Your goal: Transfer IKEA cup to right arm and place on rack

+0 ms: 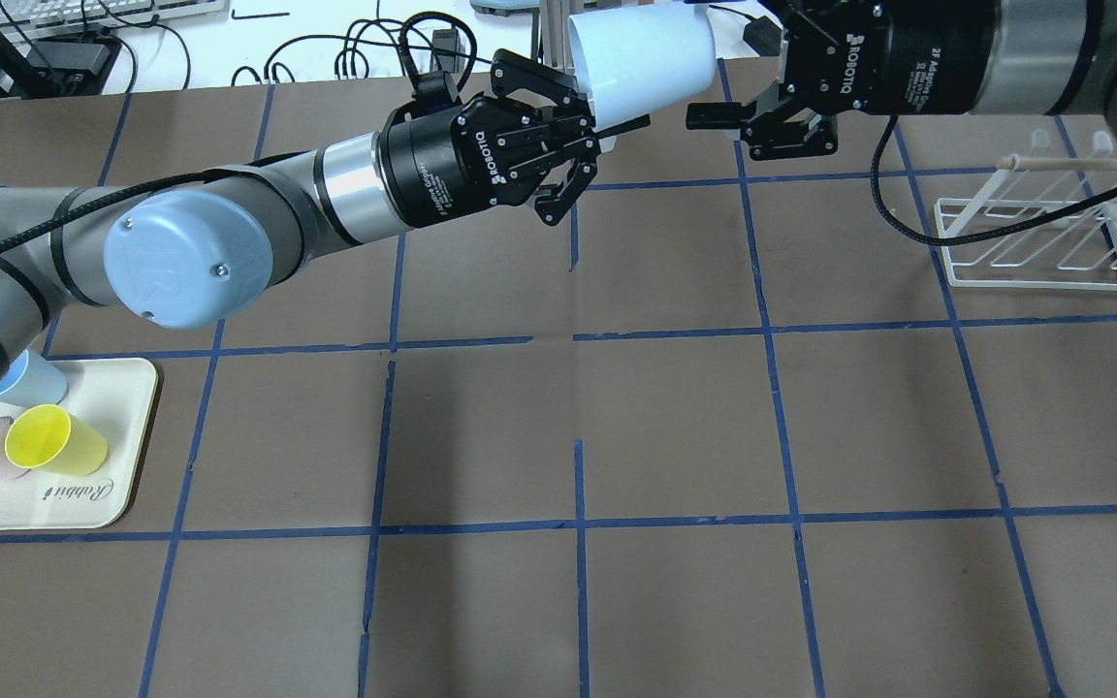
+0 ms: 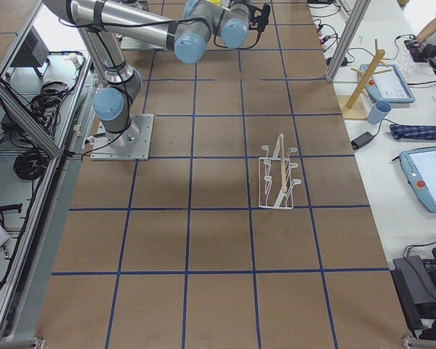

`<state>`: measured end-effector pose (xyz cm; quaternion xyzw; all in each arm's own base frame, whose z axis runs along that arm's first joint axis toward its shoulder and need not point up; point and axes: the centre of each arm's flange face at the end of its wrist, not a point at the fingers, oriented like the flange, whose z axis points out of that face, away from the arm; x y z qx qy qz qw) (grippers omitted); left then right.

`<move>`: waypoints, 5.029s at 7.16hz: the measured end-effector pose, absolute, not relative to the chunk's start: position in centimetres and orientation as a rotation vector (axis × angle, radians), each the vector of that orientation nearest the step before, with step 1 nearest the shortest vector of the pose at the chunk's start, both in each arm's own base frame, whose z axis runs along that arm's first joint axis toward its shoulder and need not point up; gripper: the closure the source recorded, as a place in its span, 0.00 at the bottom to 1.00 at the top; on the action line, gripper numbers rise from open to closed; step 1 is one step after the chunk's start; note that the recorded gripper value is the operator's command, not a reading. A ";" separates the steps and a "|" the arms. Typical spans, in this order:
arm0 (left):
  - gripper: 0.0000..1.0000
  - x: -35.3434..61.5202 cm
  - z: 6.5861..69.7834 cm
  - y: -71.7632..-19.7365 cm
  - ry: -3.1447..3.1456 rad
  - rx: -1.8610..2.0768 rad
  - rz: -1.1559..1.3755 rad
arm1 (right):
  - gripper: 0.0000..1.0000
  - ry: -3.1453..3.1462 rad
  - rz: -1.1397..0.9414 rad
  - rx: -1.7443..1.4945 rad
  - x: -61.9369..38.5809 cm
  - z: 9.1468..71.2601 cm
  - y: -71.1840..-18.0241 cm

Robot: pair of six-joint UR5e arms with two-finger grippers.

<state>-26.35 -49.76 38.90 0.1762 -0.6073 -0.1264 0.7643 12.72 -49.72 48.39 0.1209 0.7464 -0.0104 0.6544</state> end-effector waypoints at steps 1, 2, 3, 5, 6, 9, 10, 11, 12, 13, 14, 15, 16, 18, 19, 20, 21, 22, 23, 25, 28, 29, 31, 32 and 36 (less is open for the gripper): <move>1.00 -26.3 38.9 -49.8 -1.320 0.383 -0.275 | 0.13 1.694 -0.019 0.266 13.1 48.4 -49.6; 1.00 -26.3 38.9 -49.8 -1.320 0.383 -0.275 | 0.24 1.694 -0.018 0.263 13.2 48.4 -49.6; 1.00 -26.3 38.9 -49.8 -1.320 0.383 -0.275 | 0.38 1.693 -0.020 0.261 13.3 48.5 -49.7; 0.64 -26.3 39.0 -49.8 -1.318 0.383 -0.272 | 0.50 1.693 -0.022 0.258 13.3 48.6 -49.7; 0.28 -26.3 39.1 -49.8 -1.317 0.383 -0.272 | 0.54 1.692 -0.025 0.258 13.3 48.8 -49.8; 0.00 -26.2 39.3 -49.7 -1.316 0.390 -0.280 | 0.63 1.691 -0.042 0.253 12.9 49.1 -49.9; 0.00 -25.8 39.7 -49.7 -1.312 0.411 -0.303 | 0.69 1.692 -0.047 0.253 12.8 49.2 -50.0; 0.00 -25.2 40.0 -49.8 -1.305 0.441 -0.325 | 0.71 1.694 -0.057 0.253 12.5 49.3 -50.1; 0.00 -24.2 39.9 -50.2 -1.310 0.463 -0.330 | 0.71 1.699 -0.072 0.257 11.9 49.4 -50.3; 0.00 -22.5 39.7 -50.6 -1.351 0.475 -0.327 | 0.71 1.715 -0.085 0.264 11.2 49.6 -50.5; 0.00 -19.8 39.4 -51.0 -1.454 0.481 -0.334 | 0.71 1.763 -0.100 0.258 10.6 49.9 -50.6; 0.00 -16.6 39.7 -51.2 -1.603 0.484 -0.348 | 0.71 1.864 -0.117 0.236 10.1 50.0 -50.7; 0.00 -13.9 40.8 -51.1 -1.793 0.485 -0.364 | 0.73 2.016 -0.141 0.206 9.4 49.7 -50.8; 0.00 -9.9 44.9 -50.6 -2.251 0.486 -0.360 | 0.78 2.369 -0.193 0.153 7.3 48.3 -50.7; 0.00 -8.2 47.2 -50.2 -2.490 0.466 -0.326 | 0.81 2.559 -0.227 0.137 5.9 47.6 -50.8; 0.00 -6.9 49.0 -49.6 -2.684 0.445 -0.292 | 0.87 2.735 -0.264 0.126 4.3 47.1 -50.8; 0.00 -6.0 50.1 -48.5 -2.825 0.428 -0.276 | 0.89 2.885 -0.291 0.096 2.8 46.8 -50.9; 0.00 -5.9 50.6 -47.3 -2.923 0.407 -0.276 | 0.89 3.006 -0.306 0.064 1.0 46.6 -51.1; 0.00 -6.3 50.5 -46.5 -3.002 0.373 -0.276 | 0.90 3.081 -0.326 0.070 -1.5 46.3 -51.5; 0.00 -8.7 48.9 -46.4 -3.130 0.255 -0.211 | 0.93 3.148 -0.360 0.117 -8.0 44.0 -53.4; 0.00 -12.2 45.8 -44.9 -3.172 0.059 -0.161 | 0.93 3.186 -0.415 0.155 -11.9 41.2 -55.4; 0.00 -12.1 45.8 -44.6 -3.172 -0.002 -0.148 | 0.93 3.188 -0.404 0.176 -12.8 40.1 -55.6; 0.00 -11.9 46.1 -44.6 -3.173 -0.039 -0.132 | 0.89 3.187 -0.398 0.211 -14.2 37.7 -55.7; 0.00 -11.9 46.3 -44.6 -3.173 -0.042 -0.124 | 0.83 3.187 -0.410 0.215 -14.4 36.8 -55.7; 0.00 -11.9 46.5 -44.6 -3.170 -0.041 -0.109 | 0.00 3.183 -0.446 0.213 -15.2 33.2 -57.1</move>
